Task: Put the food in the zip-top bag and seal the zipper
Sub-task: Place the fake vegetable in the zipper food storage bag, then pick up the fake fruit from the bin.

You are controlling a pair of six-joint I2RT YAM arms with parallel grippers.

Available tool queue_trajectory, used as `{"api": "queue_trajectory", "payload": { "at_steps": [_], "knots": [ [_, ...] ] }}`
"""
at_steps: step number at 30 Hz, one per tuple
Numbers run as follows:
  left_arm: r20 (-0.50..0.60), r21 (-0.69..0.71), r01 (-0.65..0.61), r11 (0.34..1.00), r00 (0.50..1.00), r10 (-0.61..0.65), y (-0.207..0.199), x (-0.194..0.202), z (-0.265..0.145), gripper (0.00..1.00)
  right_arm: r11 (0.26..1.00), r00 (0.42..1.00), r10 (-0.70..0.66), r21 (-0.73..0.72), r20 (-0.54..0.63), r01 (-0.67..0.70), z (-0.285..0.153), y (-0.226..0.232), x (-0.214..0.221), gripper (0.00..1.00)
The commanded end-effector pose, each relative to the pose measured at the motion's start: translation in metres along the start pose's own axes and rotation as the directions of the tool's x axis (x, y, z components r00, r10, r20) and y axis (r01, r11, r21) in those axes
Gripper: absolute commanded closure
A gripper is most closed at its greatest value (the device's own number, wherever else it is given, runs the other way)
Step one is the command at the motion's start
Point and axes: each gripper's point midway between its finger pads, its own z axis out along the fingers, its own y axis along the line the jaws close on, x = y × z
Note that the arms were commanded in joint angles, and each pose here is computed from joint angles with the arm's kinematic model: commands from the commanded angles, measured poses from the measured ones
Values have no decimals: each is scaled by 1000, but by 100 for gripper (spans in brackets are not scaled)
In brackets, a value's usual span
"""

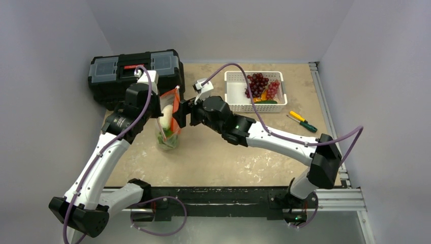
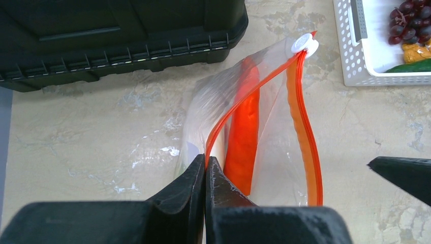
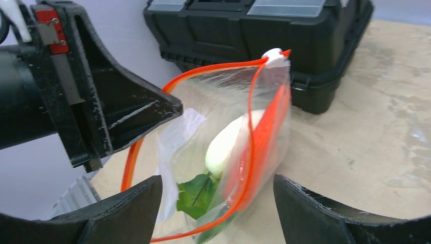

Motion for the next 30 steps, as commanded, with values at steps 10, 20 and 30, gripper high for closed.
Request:
{"api": "queue_trajectory", "payload": {
  "at_steps": [10,20,30],
  "knots": [
    [-16,42,30,999,999,-30,-13,-4,13,100,900,978,192,412,-83,-142,-35,-164,-11,23],
    [-60,65,43,997,997,-39,-20,3,19,100,652,988,124,743,91,-150,-81,-317,-47,20],
    [-80,50,20,999,997,-16,-21,10,23,100,451,990,128,886,57,-110,-94,-443,-40,21]
  ]
}}
